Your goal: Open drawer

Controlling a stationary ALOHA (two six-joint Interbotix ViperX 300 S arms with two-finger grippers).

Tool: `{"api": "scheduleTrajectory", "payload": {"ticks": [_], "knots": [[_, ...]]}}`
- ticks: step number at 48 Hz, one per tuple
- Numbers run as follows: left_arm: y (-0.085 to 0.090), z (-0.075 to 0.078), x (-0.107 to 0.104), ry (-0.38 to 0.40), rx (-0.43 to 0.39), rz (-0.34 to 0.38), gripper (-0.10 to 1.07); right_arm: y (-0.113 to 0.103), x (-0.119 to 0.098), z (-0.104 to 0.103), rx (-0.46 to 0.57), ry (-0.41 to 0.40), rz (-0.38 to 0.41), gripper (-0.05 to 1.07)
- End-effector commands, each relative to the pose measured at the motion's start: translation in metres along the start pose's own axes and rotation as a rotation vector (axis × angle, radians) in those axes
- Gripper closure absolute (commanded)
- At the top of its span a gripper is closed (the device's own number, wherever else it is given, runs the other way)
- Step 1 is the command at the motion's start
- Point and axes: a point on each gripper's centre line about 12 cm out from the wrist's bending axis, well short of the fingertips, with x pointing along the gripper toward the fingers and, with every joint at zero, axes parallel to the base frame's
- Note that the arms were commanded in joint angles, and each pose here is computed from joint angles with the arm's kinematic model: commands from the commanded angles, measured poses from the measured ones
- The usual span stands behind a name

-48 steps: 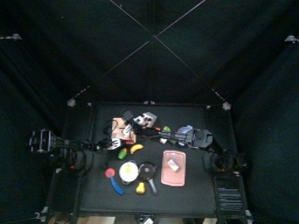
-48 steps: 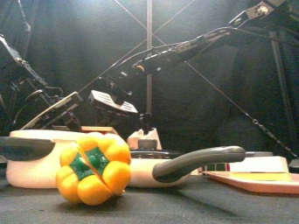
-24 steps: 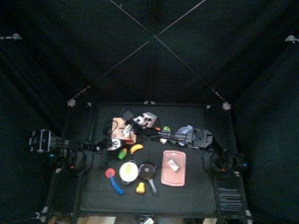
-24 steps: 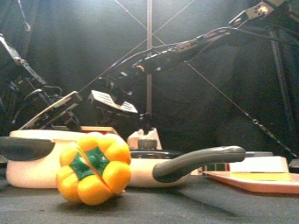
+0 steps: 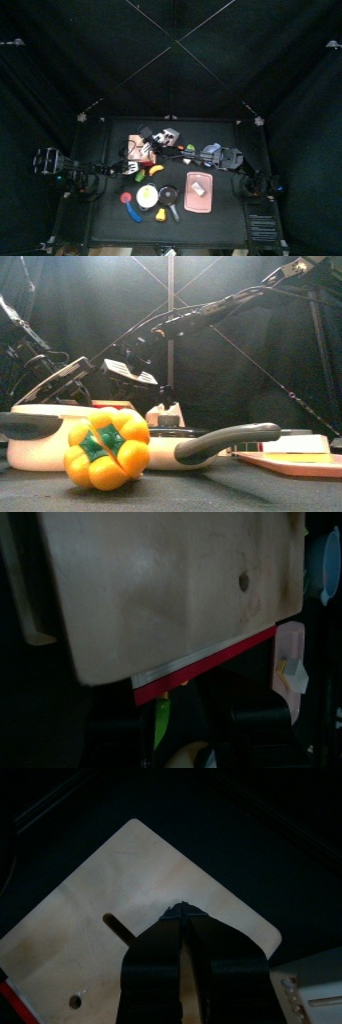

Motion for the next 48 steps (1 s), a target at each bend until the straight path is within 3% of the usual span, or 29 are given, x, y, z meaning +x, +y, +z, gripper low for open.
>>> {"api": "scheduleTrajectory", "payload": {"ticks": [1,23,48], "knots": [[-0.005,-0.006,-0.003,0.019,0.007,-0.020,0.34,0.000,-0.012,0.014,0.019,-0.024,0.006,0.98],[0.000,-0.021,-0.025,0.069,-0.034,-0.058,0.35,-0.001,-0.012,0.015,0.021,-0.027,0.006,0.98],[-0.003,-0.039,-0.032,0.130,-0.026,-0.076,0.35,-0.001,-0.012,0.015,0.021,-0.027,0.006,0.98]]}}
